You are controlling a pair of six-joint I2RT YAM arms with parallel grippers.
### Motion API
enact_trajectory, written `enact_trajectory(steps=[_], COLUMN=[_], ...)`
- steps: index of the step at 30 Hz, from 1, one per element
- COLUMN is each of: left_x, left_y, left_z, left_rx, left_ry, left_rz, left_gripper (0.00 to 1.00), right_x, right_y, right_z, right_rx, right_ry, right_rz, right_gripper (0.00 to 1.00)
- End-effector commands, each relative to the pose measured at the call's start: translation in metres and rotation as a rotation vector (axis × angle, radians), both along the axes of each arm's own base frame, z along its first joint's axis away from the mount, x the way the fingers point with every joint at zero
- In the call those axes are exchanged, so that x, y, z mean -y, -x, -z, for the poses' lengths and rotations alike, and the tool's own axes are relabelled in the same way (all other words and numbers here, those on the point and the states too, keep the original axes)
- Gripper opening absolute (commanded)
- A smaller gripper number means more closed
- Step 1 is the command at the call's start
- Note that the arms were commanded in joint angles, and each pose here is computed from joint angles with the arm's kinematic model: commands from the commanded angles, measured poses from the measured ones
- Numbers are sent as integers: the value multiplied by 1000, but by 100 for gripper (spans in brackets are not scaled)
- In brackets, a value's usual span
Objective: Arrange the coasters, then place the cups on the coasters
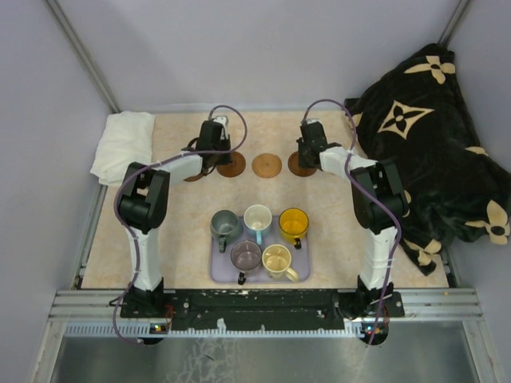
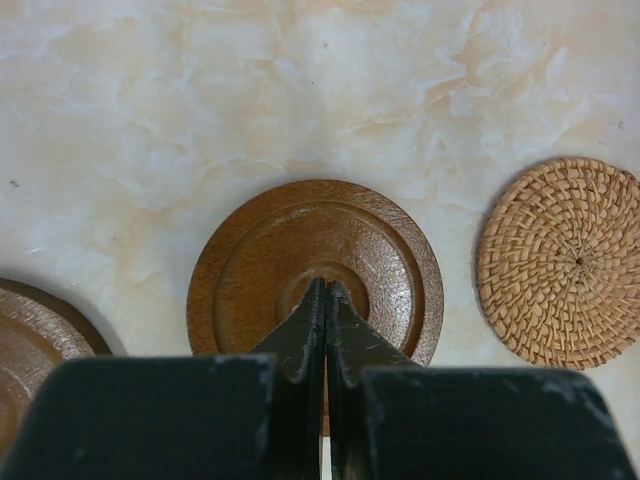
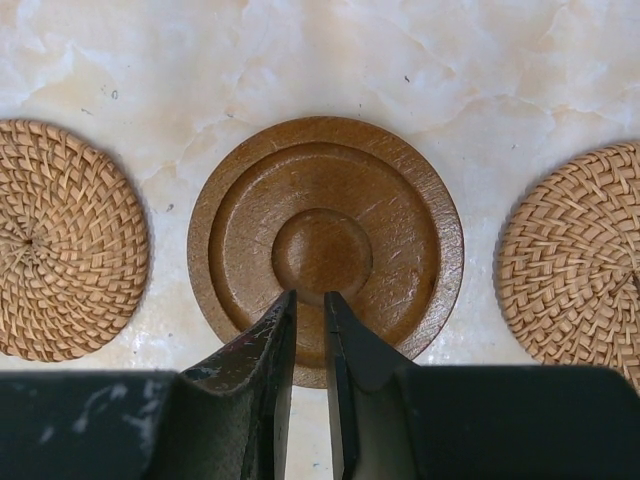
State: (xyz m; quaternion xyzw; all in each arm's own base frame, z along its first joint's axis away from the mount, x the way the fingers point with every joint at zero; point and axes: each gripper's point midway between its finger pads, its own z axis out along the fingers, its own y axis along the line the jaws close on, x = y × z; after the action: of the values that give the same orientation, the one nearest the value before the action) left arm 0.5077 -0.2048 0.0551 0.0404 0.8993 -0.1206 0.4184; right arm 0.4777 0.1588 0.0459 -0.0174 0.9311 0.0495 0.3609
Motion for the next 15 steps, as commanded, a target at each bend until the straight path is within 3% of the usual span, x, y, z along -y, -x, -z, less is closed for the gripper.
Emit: enact_trajectory(steps=[1,15], left_x=[8,1], left_y=[4,20], left_z=[10,29], left_rx=[-18,-88], left_ry=[-7,-30], left_rz=[33,9], left_gripper=[0,0], right_x=[-11,-12], right_y=[-15,-14], right_z=[-14,4], right_rx=[54,10], right_ry=[-25,-17], right_rz=[-7,-10], right_gripper=[18,18])
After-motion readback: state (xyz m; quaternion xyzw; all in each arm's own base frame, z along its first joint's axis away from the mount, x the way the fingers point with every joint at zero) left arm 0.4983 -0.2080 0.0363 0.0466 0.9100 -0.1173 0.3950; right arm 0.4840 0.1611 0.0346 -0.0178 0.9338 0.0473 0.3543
